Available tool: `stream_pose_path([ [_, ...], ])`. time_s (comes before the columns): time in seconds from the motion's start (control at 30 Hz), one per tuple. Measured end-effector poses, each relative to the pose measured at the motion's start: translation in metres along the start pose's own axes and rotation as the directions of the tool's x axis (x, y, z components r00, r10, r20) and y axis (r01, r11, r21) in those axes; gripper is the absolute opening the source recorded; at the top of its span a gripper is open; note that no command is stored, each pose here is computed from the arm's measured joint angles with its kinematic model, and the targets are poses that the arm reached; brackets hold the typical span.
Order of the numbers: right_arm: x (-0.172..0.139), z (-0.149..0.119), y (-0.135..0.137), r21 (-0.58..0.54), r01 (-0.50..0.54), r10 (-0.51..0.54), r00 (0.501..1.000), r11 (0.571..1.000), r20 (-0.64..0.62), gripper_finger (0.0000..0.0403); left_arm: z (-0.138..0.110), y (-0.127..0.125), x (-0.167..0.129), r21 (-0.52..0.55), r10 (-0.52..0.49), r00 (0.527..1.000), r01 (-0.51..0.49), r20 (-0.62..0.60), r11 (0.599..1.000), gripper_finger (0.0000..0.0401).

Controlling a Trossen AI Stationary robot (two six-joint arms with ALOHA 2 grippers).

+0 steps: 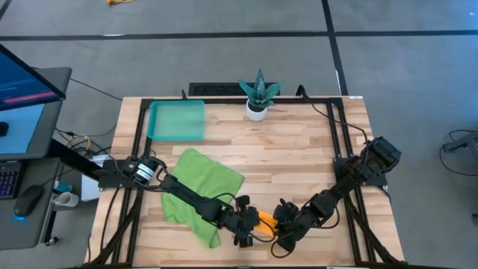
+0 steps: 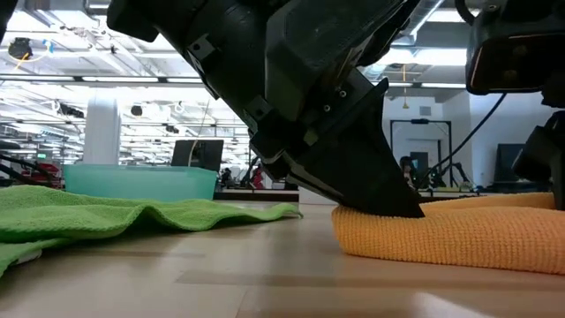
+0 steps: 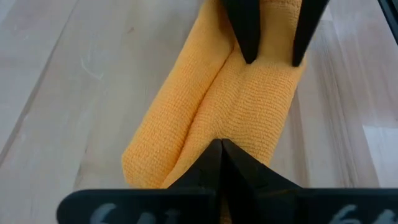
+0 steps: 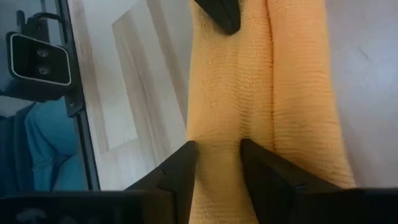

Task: Roll microfiber towels into tight, uniform cylinder then place into a basket
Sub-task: Roll the yellow microfiber cloth

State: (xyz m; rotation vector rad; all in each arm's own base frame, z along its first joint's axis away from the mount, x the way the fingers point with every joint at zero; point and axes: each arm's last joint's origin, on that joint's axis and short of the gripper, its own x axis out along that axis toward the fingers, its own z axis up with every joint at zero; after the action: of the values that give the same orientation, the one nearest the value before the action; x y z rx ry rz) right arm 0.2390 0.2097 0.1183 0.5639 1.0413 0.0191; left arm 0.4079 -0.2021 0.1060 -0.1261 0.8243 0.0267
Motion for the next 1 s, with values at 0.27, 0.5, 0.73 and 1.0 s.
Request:
stream_pose_path([
  [0.27,-0.041,0.004,0.000,-0.043,0.033,-0.034,0.999,0.999,-0.026,0.0122,-0.002,0.002,0.000,-0.010,-0.013,0.999,0.013,-0.030,1.000,0.0000],
  [0.5,-0.073,-0.004,0.019,-0.224,0.023,0.018,0.984,0.974,0.180,0.0119,-0.002,0.002,0.000,-0.032,-0.012,0.999,0.011,-0.033,0.999,0.0000],
  [0.73,-0.079,-0.036,0.038,-0.466,0.146,0.043,0.928,0.873,0.370,0.0118,-0.002,0.003,0.001,-0.076,-0.012,0.999,0.009,-0.035,0.997,0.0000],
  [1.0,-0.054,-0.055,0.042,-0.566,0.206,0.043,0.918,0.798,0.394,0.0118,0.000,0.008,0.002,-0.098,-0.032,0.998,0.027,-0.051,0.995,0.0000],
])
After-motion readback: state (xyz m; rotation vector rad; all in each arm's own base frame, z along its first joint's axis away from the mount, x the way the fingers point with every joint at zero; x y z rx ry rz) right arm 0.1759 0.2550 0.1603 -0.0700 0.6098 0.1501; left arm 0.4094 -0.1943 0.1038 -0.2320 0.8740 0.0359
